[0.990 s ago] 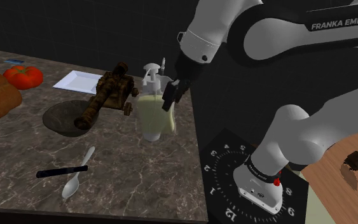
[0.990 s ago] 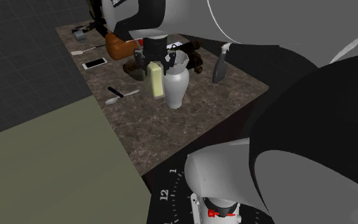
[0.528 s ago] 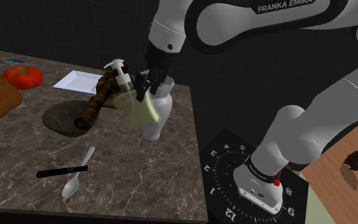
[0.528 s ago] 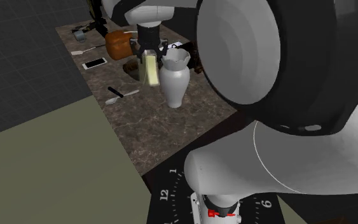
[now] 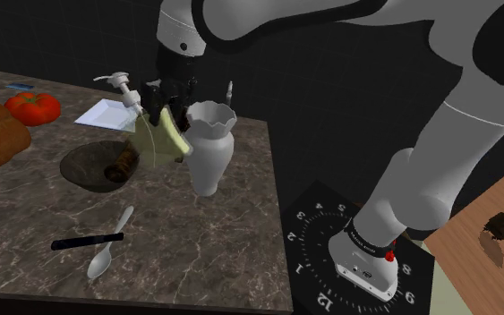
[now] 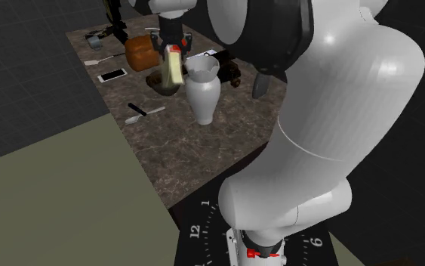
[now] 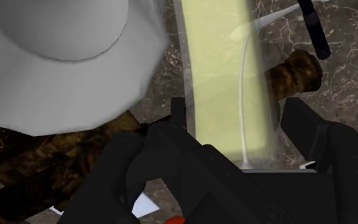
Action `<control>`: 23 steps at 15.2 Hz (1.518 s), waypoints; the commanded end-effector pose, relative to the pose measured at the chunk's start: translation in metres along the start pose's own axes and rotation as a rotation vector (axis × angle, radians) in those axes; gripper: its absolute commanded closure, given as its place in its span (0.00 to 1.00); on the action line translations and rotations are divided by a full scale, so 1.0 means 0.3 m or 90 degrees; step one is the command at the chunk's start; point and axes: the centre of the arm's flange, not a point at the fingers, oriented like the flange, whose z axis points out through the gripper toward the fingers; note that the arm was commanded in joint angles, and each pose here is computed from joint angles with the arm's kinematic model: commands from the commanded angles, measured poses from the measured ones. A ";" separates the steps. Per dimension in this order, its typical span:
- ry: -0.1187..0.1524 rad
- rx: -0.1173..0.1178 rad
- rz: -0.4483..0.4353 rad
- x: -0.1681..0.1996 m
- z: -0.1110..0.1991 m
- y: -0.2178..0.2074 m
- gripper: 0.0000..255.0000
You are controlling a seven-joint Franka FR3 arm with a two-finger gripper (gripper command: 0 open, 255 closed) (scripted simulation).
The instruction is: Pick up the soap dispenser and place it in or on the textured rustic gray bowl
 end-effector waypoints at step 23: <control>0.000 0.000 0.001 0.418 0.314 -0.056 1.00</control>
